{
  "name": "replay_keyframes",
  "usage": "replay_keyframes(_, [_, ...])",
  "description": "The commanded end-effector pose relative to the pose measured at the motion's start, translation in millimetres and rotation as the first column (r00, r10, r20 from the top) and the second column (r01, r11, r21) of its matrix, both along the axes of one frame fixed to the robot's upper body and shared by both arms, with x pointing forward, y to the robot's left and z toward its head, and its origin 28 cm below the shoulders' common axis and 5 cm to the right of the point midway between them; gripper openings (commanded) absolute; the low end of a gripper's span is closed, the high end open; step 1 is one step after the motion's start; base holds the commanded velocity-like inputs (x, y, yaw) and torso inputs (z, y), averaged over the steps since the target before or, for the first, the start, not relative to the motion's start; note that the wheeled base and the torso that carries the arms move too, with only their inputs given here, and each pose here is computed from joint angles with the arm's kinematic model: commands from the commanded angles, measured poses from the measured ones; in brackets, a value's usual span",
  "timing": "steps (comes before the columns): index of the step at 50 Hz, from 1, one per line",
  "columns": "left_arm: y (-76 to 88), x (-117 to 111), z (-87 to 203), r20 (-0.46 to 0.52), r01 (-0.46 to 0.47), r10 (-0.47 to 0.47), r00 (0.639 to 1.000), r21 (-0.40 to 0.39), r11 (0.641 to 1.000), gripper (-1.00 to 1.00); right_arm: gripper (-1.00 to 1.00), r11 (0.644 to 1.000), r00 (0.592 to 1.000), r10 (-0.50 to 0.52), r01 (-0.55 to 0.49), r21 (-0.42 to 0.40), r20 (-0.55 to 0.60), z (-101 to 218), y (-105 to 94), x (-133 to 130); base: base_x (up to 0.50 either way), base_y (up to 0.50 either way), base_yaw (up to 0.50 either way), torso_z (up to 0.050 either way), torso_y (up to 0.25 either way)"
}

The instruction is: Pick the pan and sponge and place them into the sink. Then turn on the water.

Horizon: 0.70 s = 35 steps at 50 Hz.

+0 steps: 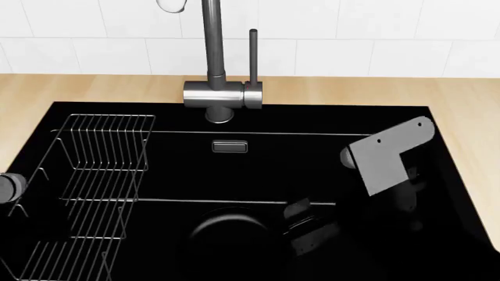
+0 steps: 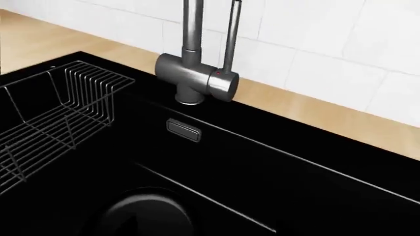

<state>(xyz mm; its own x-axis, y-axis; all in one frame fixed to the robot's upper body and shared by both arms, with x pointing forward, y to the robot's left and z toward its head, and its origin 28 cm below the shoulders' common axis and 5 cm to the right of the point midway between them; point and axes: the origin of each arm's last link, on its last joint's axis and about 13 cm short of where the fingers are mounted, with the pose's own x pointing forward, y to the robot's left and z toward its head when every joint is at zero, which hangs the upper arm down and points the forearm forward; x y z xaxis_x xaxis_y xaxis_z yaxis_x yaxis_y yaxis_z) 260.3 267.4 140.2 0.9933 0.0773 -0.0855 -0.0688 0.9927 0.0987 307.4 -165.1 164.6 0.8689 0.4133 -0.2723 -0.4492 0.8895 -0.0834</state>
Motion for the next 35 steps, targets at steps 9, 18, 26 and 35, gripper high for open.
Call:
replay_keyframes(9, [37.9,-17,38,0.029,-0.177,0.177,0.984,0.009,0.984,1.00,1.00,0.993,0.984,-0.103,0.094,0.071,0.145,10,-3.9,-8,0.00,0.00,0.00,0.000,0.000])
replay_keyframes(18, [48.7,-26,31,-0.038,-0.268,0.267,0.963,-0.008,0.963,1.00,1.00,0.993,0.983,-0.104,0.093,0.077,0.150,8,-1.3,-6,0.00,0.00,0.00,0.000,0.000])
replay_keyframes(26, [54.4,-38,20,-0.074,-0.315,0.314,0.947,-0.010,0.949,1.00,1.00,0.993,0.982,-0.108,0.098,0.070,0.157,9,-2.0,-8,0.00,0.00,0.00,0.000,0.000])
replay_keyframes(35, [66.2,-51,6,-0.109,-0.368,0.364,0.925,-0.013,0.930,1.00,1.00,0.994,0.984,-0.096,0.087,0.063,0.149,5,0.2,-6,0.00,0.00,0.00,0.000,0.000])
